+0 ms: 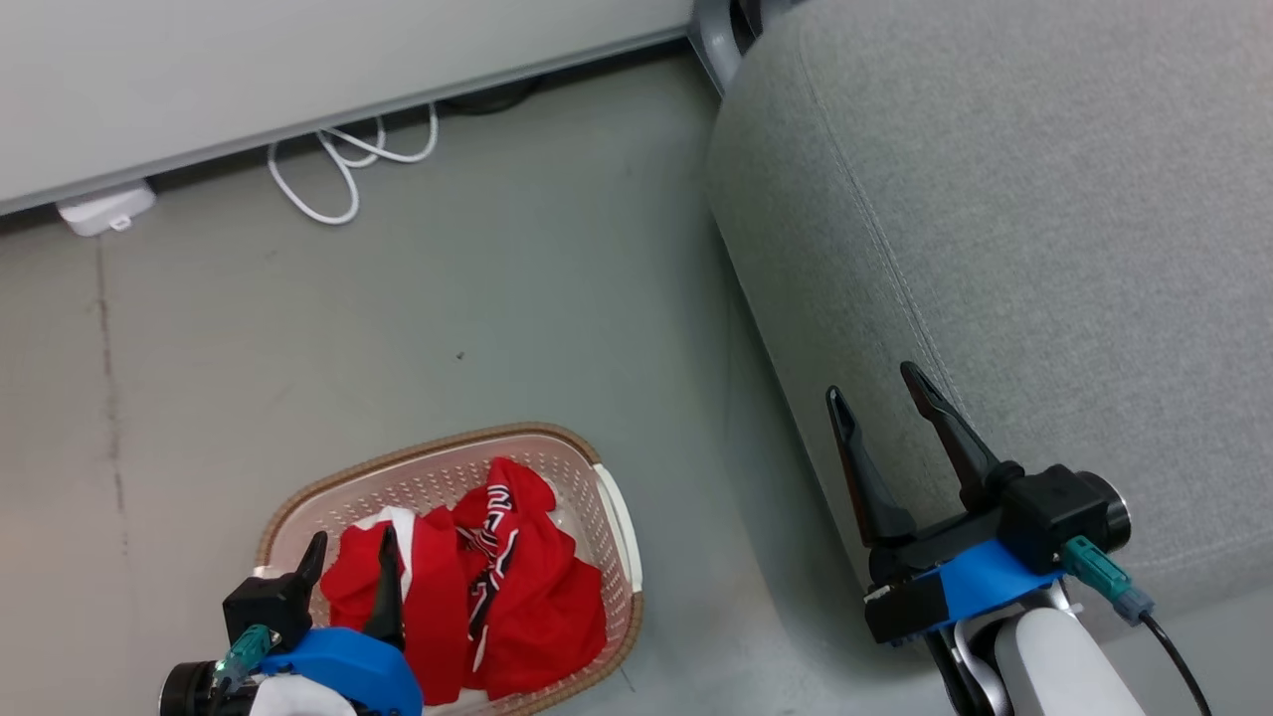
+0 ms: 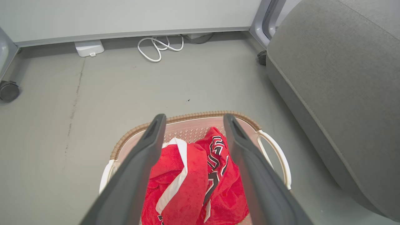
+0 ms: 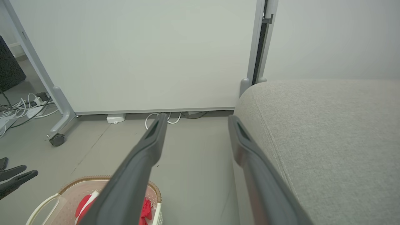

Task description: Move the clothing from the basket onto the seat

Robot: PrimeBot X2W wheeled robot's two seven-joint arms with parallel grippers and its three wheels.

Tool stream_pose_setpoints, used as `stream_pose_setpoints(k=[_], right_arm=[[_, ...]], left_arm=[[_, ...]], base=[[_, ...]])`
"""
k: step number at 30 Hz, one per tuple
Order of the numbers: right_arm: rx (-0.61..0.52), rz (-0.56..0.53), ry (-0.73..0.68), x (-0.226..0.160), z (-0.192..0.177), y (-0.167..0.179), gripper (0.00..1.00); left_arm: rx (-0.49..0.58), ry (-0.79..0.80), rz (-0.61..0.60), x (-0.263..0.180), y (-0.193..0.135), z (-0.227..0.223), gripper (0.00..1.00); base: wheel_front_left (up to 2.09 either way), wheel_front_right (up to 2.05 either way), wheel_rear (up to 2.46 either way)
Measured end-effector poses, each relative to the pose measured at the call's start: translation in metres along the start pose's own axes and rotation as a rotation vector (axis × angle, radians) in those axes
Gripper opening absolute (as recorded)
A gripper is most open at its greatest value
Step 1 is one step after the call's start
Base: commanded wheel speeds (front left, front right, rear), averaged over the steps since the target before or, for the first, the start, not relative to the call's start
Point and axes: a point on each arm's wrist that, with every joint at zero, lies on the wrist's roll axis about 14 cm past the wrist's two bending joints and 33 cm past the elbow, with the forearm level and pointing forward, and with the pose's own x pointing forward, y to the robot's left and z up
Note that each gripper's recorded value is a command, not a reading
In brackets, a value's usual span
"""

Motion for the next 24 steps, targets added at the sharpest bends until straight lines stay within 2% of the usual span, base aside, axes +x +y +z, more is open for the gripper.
stream_pose_setpoints(k=[10, 24], right_arm=[[0.024, -0.077, 0.088, 0.007, -0.032, -0.027, 1.00], [0.043, -0.119, 0.190, 0.014, -0.073, -0.041, 1.00]], left_arm=[[0.002, 0.248, -0.037, 0.045, -0.001, -0.072, 1.00], [-0.005, 0.449, -0.002, 0.082, 0.017, -0.138, 1.00]], base=[[0.00, 0.00, 0.00], [0.00, 0.00, 0.00]])
